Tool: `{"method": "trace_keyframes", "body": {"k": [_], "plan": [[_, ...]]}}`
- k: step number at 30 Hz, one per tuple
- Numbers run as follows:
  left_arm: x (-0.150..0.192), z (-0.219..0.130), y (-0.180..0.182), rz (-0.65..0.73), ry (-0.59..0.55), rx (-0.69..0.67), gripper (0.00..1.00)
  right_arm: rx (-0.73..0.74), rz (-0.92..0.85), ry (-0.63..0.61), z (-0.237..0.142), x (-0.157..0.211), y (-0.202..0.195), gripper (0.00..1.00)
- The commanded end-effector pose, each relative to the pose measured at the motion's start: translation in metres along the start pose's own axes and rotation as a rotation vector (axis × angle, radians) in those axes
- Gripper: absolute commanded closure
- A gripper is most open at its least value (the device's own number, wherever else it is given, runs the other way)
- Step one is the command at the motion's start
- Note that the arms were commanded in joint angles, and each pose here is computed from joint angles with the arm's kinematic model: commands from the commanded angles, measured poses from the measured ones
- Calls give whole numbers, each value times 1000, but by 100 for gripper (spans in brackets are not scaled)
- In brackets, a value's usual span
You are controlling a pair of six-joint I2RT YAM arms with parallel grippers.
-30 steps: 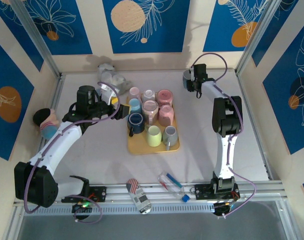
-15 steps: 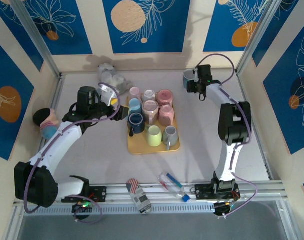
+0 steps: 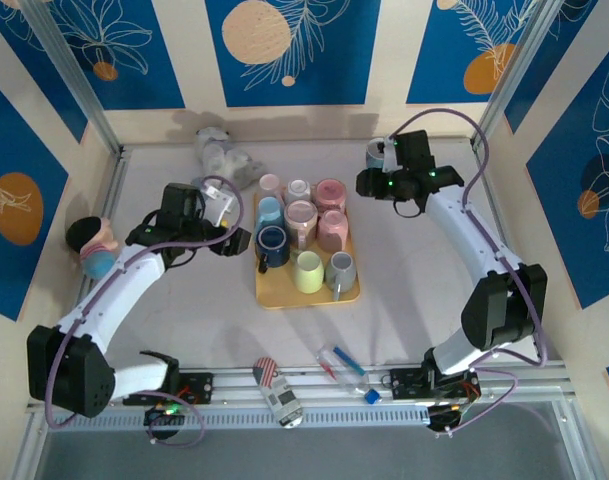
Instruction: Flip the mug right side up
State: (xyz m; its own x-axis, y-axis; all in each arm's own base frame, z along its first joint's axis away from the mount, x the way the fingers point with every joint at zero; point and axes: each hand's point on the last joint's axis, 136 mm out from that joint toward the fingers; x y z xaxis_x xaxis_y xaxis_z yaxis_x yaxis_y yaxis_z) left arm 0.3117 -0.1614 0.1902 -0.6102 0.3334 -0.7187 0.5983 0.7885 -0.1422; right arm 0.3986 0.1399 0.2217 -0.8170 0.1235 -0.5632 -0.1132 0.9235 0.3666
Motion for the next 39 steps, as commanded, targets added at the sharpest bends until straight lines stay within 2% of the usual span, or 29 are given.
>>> {"method": "trace_keyframes", "body": {"k": [1, 7, 14, 21, 29, 39], "plan": [[25, -2, -2, -40, 91, -64, 26, -69, 146, 151, -14, 44, 14, 51], [41, 16, -20, -81, 160, -63, 30, -168, 213, 224, -27, 67, 35, 52], [47, 30, -22, -116, 235, -110, 37, -252, 280, 289, -34, 83, 48, 53], [49, 45, -33, -86, 268, -110, 40, -287, 284, 284, -40, 90, 55, 52], [46, 66, -36, -167, 276, -136, 49, -315, 300, 275, -38, 90, 57, 52], [57, 87, -38, -134, 345, -172, 52, -338, 305, 276, -36, 90, 58, 52]]}}
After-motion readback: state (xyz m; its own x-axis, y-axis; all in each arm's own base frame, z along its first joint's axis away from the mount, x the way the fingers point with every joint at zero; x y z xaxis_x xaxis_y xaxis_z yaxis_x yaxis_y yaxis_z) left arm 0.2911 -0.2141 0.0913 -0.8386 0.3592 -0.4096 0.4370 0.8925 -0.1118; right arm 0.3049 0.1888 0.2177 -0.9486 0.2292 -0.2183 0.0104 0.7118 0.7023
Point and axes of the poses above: each hand's point on the last joint's axis, 136 mm out from that joint toward the fingers, its own z axis out along the fingers, its own y axis along the line the jaws close on, x = y × z, and after that the axes turned 2 degrees about z, right-handed
